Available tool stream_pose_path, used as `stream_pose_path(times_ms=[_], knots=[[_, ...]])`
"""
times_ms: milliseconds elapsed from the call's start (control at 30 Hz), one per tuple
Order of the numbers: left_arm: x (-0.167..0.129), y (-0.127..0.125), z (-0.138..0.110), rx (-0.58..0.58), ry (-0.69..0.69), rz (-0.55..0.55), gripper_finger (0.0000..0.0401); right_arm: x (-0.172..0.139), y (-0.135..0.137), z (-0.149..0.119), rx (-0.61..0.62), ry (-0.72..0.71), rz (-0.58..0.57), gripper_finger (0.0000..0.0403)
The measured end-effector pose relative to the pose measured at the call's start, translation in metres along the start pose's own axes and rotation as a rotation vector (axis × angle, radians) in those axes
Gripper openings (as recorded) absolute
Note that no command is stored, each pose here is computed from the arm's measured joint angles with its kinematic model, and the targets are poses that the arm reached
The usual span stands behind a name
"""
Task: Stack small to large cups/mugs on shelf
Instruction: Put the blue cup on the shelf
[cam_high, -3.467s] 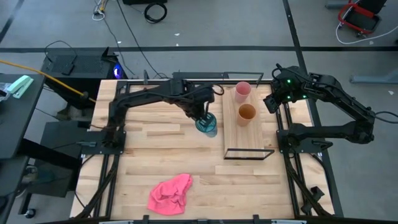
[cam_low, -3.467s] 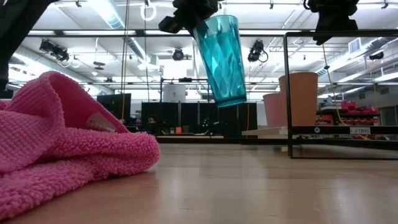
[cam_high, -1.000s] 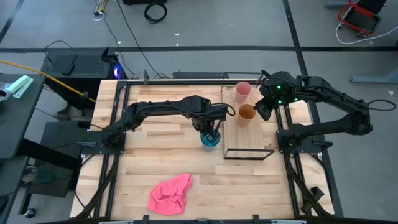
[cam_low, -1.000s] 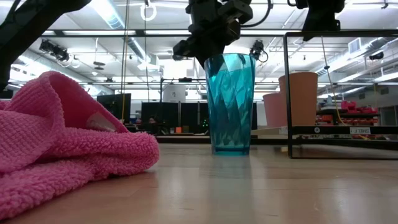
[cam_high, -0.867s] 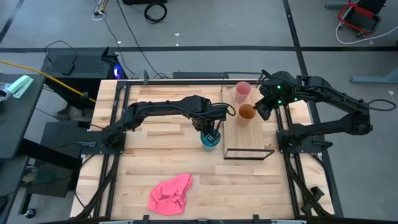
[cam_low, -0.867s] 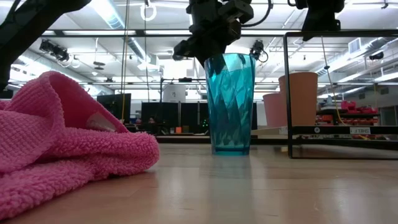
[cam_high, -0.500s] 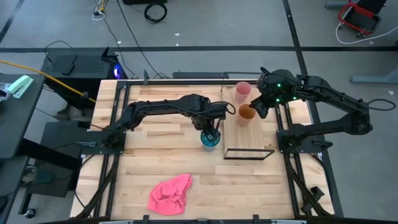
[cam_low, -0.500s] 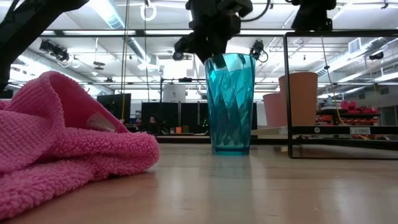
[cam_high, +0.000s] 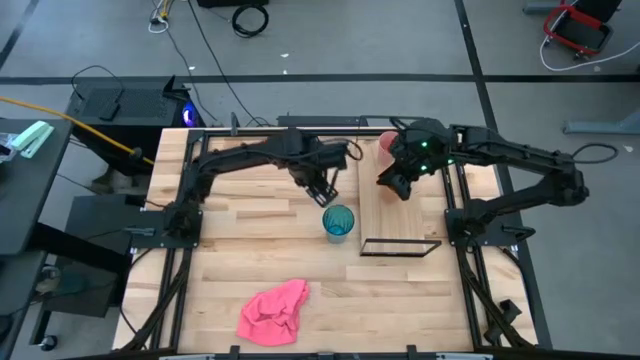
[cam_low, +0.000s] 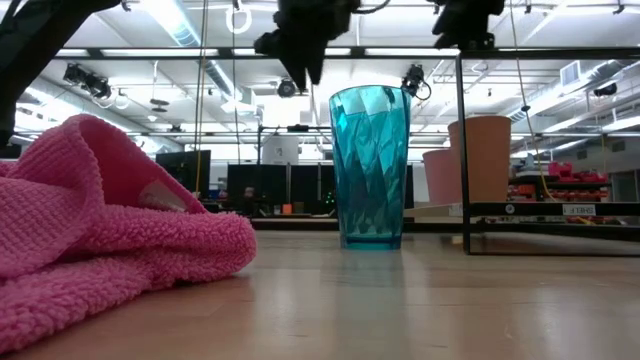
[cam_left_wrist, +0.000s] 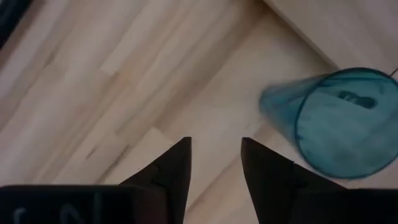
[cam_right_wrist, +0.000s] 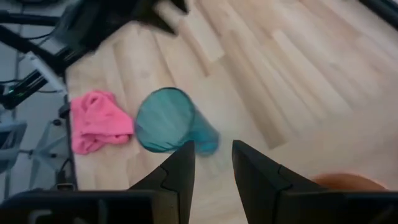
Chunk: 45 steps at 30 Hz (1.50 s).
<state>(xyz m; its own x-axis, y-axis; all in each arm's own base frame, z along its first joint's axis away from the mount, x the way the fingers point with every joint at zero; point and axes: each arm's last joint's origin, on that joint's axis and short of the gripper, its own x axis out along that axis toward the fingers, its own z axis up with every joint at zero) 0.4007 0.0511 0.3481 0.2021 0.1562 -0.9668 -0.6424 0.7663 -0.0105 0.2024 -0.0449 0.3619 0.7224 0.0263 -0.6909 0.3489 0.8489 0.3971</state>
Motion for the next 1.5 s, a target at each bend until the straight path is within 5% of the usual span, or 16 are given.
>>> stream_pose_path(times_ms=[533, 833, 1167, 1500], knots=[[-0.002, 0.109, 0.040, -0.113, -0.021, 0.072, 0.0111, 0.036, 0.018, 0.003, -0.016, 0.062, 0.053, 0.0115], [0.000, 0.161, 0.019, -0.201, 0.073, 0.118, 0.0110, 0.044, 0.028, 0.026, -0.033, 0.047, 0.061, 0.0115], [-0.003, 0.164, -0.047, -0.313, 0.078, 0.118, 0.0098, 0.077, 0.030, 0.028, -0.068, 0.207, 0.004, 0.0115], [0.008, 0.152, -0.080, -0.360, 0.062, 0.105, 0.0094, 0.117, 0.035, 0.017, -0.092, 0.334, -0.038, 0.0115]])
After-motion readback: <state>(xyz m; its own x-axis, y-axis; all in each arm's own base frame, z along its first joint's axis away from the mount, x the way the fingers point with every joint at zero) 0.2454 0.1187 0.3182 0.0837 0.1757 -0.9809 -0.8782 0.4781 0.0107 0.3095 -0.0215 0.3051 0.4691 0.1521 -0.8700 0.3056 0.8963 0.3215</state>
